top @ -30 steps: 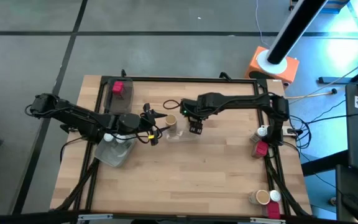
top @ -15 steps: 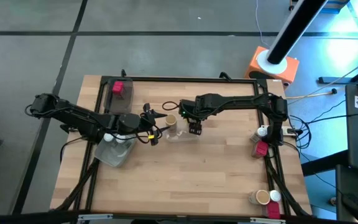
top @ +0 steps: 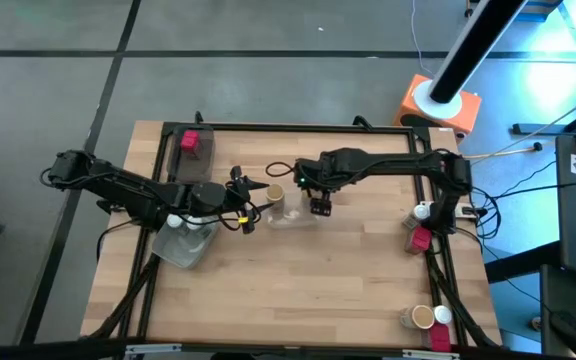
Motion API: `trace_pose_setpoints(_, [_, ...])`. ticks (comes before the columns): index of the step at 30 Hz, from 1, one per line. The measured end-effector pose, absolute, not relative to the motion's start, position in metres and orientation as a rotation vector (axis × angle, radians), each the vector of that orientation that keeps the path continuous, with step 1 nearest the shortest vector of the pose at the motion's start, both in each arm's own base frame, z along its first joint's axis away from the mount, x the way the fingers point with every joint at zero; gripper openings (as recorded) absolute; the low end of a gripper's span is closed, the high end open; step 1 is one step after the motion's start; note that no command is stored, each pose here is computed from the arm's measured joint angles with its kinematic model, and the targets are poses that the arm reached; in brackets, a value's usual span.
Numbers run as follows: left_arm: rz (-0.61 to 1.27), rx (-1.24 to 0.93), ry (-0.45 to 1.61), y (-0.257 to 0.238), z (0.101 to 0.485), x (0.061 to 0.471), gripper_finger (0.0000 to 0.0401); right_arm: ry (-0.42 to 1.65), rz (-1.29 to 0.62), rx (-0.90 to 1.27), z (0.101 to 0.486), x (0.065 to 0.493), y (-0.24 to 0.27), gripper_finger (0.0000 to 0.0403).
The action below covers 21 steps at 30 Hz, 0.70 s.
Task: Sort spices by type
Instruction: Put the top white seasoning bottle into the gray bin
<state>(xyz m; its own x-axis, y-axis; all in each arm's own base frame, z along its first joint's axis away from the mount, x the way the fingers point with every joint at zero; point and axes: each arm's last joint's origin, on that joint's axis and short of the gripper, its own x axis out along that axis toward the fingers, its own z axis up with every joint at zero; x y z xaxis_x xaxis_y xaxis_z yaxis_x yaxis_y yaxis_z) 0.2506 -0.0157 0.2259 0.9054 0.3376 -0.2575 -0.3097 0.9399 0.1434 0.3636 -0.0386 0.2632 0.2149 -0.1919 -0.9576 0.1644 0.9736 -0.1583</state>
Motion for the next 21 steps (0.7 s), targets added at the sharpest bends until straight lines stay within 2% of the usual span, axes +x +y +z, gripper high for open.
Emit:
trace_pose_setpoints(14, [0.335,0.097,0.284,-0.016,0.226,0.251,0.0245,1.279,-0.180,-0.011,0.330,0.301,0.032,0.0369])
trace_pose_setpoints(21, [0.336,0.090,0.283,-0.016,0.226,0.251,0.0245,1.256,-0.168,0.026,0.338,0.265,0.052,0.0369])
